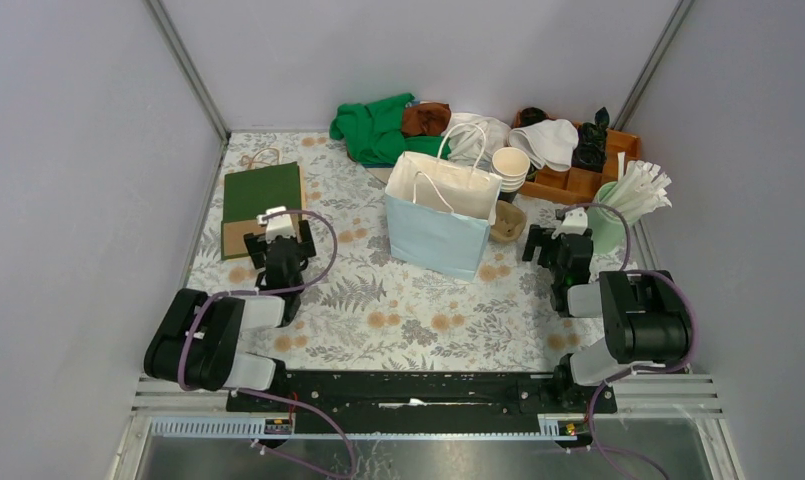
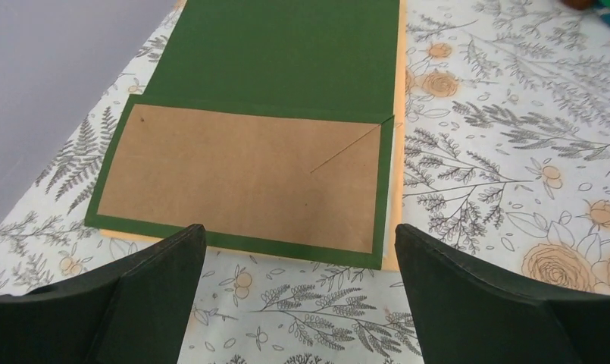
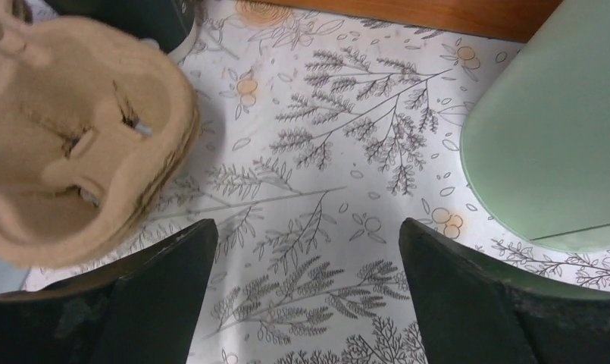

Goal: Pack the takeout coffee

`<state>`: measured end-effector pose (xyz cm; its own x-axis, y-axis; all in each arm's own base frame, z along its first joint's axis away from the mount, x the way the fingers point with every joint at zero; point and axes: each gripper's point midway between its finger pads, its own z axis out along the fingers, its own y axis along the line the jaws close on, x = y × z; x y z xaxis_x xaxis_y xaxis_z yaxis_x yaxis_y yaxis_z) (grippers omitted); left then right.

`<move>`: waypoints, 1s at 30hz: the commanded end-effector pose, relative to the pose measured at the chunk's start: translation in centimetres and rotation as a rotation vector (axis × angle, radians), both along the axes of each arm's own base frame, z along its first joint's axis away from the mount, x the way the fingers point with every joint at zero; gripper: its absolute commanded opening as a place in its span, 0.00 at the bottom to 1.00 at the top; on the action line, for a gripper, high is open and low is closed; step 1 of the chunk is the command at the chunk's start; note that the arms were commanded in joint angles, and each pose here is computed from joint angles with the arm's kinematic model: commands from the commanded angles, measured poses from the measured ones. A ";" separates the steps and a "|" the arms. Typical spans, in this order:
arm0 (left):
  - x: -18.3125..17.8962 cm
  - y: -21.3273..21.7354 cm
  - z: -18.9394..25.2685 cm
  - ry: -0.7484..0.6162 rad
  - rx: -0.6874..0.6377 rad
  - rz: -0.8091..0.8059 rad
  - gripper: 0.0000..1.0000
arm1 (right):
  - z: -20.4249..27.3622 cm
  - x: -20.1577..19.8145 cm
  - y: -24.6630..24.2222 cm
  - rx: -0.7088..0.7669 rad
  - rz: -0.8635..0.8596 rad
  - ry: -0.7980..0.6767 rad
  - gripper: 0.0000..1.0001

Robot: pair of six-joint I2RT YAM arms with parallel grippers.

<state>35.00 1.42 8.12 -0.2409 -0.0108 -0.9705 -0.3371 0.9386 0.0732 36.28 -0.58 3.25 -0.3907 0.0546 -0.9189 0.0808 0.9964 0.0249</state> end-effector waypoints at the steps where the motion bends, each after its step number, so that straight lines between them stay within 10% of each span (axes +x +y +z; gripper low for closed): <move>1: 1.6 -0.9 3.2 -0.202 -0.051 -0.126 0.99 | 3.3 1.2 1.5 0.029 0.091 -0.192 0.99; 30: 2.7 -2.1 1.9 -0.183 -0.061 -0.262 0.99 | 3.2 1.4 0.3 0.023 0.020 -0.179 1.00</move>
<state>36.53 -0.53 7.81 -0.1408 -0.0219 -0.9898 -0.1011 0.9948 -0.0076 36.37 0.18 4.37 -0.3001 0.0669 -0.9516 0.0320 0.9977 0.0600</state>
